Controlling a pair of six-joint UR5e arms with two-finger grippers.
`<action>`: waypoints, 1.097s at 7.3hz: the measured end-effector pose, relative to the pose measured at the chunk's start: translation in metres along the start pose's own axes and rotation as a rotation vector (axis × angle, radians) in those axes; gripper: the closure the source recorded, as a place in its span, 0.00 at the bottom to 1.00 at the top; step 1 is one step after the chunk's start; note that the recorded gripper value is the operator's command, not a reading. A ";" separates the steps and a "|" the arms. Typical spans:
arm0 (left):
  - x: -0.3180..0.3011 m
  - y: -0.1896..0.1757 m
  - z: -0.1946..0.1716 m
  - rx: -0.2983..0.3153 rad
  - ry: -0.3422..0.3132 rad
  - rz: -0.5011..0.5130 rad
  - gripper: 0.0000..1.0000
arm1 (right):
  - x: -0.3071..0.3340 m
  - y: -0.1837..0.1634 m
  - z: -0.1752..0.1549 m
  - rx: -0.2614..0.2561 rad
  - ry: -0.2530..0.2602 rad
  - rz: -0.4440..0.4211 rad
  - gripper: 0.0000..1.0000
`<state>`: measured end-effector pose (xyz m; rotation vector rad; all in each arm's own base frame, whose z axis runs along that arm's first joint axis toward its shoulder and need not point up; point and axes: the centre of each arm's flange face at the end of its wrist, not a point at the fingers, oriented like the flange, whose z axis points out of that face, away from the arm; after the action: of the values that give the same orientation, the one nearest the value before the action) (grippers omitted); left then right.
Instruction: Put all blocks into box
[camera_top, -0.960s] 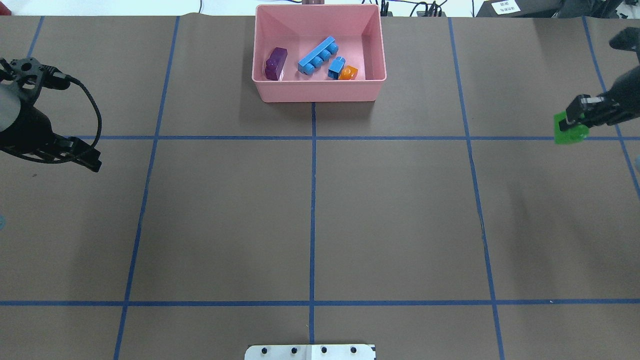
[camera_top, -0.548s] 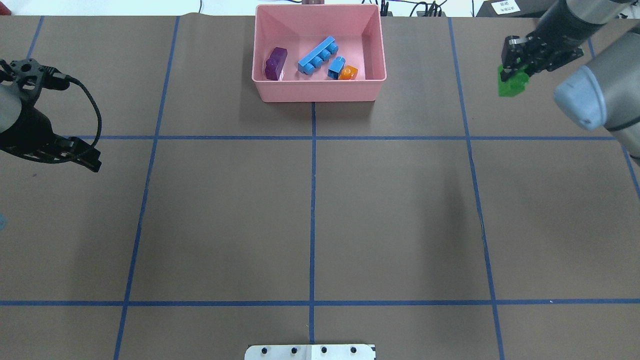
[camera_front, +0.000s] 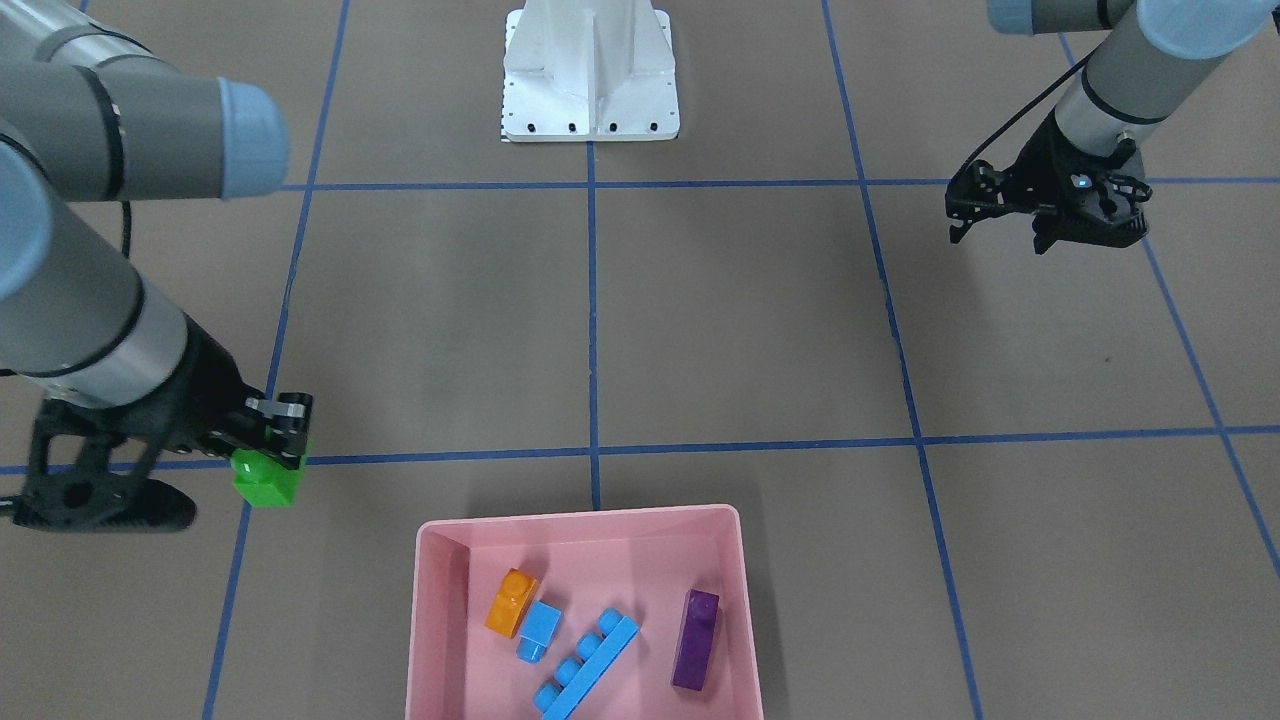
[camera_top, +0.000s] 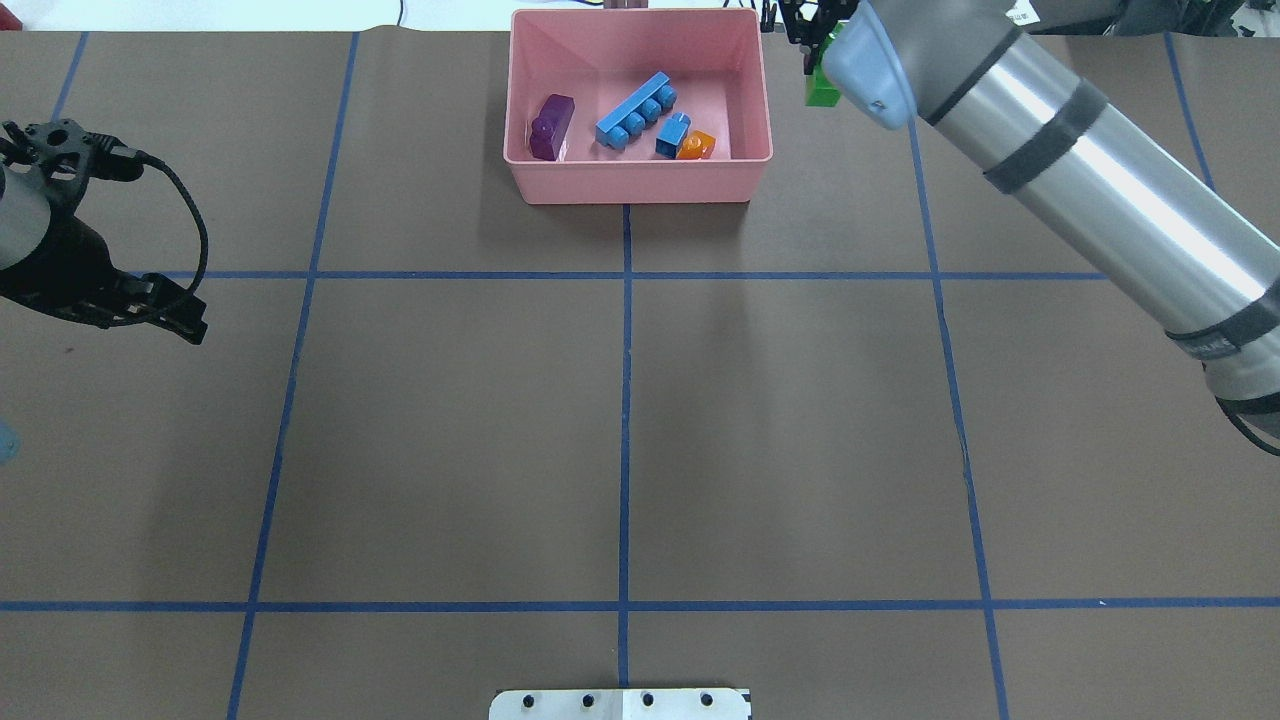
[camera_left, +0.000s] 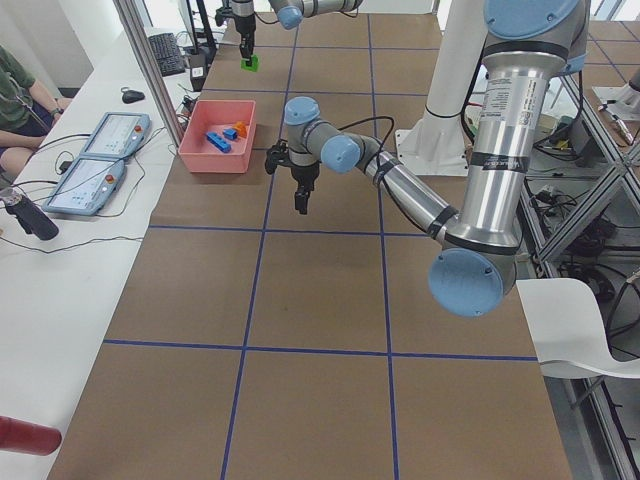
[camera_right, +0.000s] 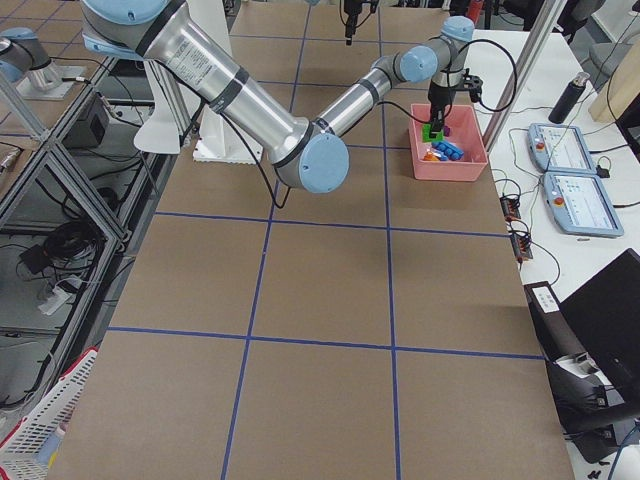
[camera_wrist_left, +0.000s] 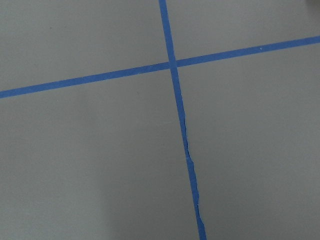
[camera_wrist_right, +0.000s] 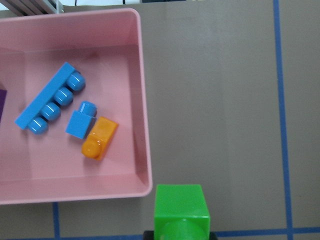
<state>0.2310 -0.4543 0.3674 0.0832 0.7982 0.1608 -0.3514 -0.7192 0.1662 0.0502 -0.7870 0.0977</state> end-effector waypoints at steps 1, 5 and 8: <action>0.000 -0.001 0.001 0.000 0.000 0.000 0.00 | -0.022 -0.017 0.018 0.028 -0.019 0.007 1.00; 0.001 -0.004 0.004 -0.003 -0.002 0.000 0.00 | -0.120 -0.012 0.113 0.153 -0.023 -0.026 1.00; 0.001 -0.004 0.006 -0.005 -0.003 -0.001 0.00 | -0.145 0.005 0.134 0.182 -0.042 -0.011 0.01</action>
<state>0.2364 -0.4585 0.3703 0.0781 0.7946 0.1619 -0.5476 -0.7348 0.1580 0.2290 -0.8181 0.1584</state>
